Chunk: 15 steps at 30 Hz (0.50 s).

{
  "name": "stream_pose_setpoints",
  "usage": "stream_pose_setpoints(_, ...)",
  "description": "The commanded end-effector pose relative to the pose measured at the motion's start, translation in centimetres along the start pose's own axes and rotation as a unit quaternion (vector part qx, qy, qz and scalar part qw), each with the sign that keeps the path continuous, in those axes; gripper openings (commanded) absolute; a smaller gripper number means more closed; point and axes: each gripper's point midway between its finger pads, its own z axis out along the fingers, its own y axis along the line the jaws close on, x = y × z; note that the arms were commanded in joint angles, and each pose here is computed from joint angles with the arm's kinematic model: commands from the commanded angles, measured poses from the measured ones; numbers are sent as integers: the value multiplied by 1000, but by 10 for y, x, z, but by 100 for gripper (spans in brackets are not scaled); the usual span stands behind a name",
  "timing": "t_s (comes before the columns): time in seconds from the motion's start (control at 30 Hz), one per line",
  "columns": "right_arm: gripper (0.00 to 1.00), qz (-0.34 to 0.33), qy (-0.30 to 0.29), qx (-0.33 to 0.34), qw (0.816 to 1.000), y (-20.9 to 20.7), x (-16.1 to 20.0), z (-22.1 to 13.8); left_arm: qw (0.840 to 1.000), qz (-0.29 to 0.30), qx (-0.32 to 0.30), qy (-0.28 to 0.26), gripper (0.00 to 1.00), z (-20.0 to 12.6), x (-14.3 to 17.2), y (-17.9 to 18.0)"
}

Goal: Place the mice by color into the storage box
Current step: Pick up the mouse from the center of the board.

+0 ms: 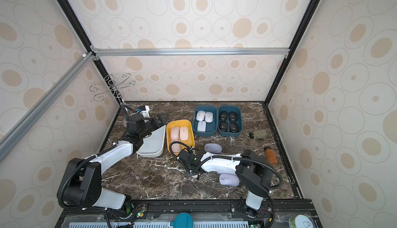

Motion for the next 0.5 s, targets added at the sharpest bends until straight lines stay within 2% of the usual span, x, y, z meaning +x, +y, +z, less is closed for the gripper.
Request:
stream_pose_setpoints(0.0,51,-11,-22,17,1000,-12,-3,-29,999,20,16,-29,100,-7,-24,-20)
stream_pose_setpoints(0.1,51,-17,-35,20,999,-15,-12,-53,999,23,14,-31,100,-8,-25,-19)
stream_pose_setpoints(0.23,52,-34,-79,18,996,-8,-49,-78,999,25,9,-33,100,-8,-27,-18)
stream_pose_setpoints(0.47,51,-41,-96,12,994,7,-123,-61,999,31,-6,-42,100,-10,-33,-11)
